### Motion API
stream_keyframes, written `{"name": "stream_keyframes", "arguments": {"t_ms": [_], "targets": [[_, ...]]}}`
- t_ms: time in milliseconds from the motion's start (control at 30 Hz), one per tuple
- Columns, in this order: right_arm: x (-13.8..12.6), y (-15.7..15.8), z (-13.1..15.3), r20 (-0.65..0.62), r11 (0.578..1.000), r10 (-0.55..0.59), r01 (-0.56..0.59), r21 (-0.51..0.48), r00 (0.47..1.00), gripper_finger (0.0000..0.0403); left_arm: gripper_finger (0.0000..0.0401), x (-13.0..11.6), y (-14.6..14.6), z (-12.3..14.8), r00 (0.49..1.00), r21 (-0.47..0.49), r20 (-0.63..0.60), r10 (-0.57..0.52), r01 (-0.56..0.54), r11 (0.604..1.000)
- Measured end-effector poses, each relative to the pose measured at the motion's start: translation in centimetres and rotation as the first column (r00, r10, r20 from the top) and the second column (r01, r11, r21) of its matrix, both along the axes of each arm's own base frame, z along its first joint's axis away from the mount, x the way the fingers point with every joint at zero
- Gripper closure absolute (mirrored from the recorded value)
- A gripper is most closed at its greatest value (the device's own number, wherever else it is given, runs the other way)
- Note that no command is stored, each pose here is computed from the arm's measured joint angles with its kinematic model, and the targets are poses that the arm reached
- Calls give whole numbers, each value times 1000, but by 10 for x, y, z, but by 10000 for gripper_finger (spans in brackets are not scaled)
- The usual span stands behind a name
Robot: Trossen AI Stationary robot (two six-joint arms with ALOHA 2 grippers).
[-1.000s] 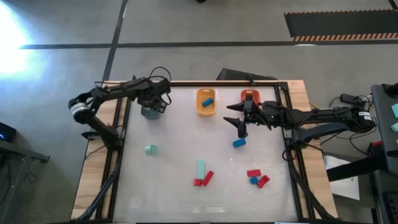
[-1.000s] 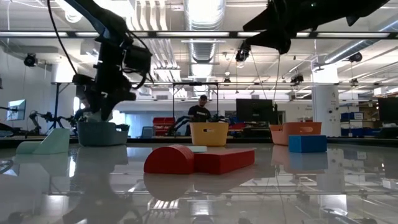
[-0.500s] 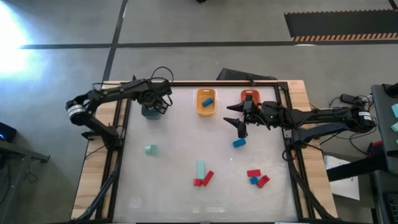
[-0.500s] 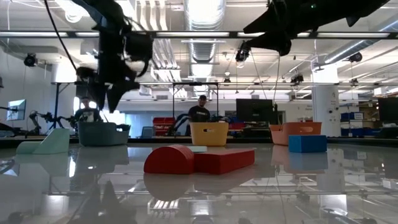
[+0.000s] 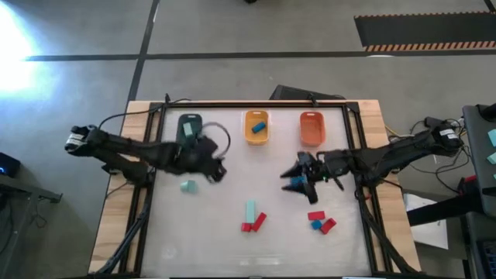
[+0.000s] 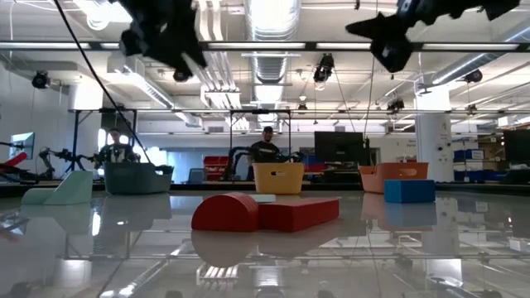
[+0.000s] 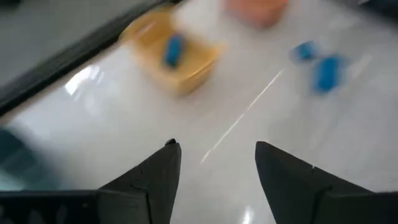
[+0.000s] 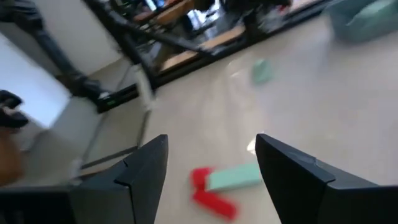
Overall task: Sort & place blocks by color
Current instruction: Put the blue block into the yellow bin
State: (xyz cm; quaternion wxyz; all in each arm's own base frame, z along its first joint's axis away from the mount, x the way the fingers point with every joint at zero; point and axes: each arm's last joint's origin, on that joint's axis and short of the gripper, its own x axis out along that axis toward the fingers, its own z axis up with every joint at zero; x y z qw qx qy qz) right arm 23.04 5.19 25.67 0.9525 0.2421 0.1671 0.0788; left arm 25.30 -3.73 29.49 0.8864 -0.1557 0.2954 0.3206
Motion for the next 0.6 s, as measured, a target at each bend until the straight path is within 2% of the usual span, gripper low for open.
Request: {"name": "stream_keyframes", "arguments": {"t_ms": [133,233,367,500,600], "targets": [[-4,20,-4,-54,995,14,-9,96,998,172,210,10,-32,4,987,84,101,-122,113,990],[-7,30,-9,-119,988,12,6,152,993,172,210,14,-45,6,972,117,138,-188,173,978],[-11,37,-8,-265,988,-75,108,112,961,172,210,19,-49,5,965,156,132,-227,206,966],[-11,42,-3,-466,972,-204,236,11,861,172,210,22,-46,4,968,197,109,-224,200,960],[-10,43,1,-617,944,-288,325,-54,733,172,210,21,-45,4,967,221,89,-239,215,951]]}}
